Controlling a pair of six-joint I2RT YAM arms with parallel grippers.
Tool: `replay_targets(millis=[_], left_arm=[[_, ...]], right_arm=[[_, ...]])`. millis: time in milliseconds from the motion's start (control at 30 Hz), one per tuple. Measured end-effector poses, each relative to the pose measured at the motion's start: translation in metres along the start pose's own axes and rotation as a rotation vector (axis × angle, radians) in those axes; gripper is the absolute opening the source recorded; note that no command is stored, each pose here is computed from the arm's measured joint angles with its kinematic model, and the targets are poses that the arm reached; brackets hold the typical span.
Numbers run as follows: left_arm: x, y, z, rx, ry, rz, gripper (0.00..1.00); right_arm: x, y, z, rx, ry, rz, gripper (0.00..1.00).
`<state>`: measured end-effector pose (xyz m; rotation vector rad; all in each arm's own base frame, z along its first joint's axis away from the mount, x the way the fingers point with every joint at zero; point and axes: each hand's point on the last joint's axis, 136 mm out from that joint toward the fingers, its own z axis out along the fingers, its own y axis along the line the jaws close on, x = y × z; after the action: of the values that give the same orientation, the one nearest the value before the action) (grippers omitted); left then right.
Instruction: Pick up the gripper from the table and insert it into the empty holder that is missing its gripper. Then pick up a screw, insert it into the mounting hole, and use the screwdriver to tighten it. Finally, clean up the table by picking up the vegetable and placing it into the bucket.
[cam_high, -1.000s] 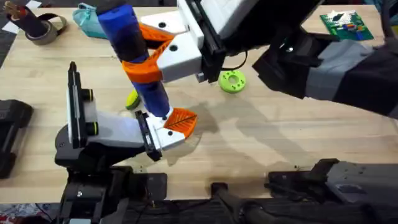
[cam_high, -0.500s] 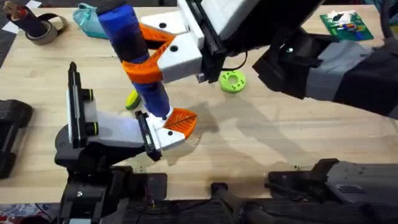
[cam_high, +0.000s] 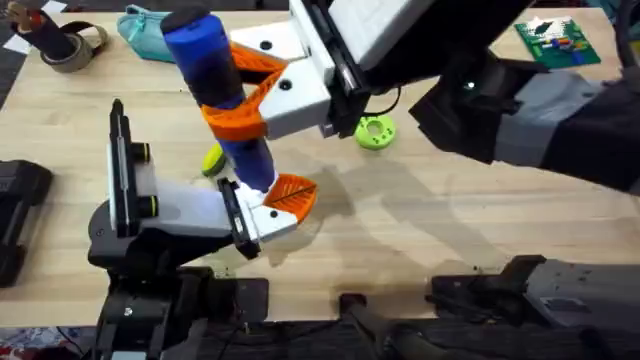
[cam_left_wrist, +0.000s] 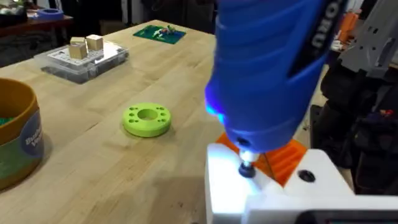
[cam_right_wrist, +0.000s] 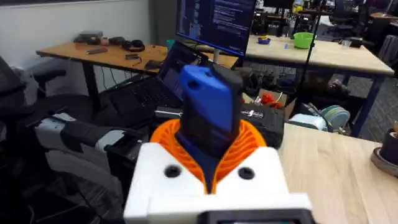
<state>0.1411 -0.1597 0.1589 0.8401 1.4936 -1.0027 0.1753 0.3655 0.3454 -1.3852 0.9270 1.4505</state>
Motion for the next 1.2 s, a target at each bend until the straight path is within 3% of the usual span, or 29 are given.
replay_targets(millis=[1200], left_arm=[[-0.0001, 0.0001, 0.0, -0.001, 0.0, 0.001, 0.004]], right_arm=[[-0.0014, 0.0053, -0.0005, -0.023, -0.01, -0.049, 0.023]])
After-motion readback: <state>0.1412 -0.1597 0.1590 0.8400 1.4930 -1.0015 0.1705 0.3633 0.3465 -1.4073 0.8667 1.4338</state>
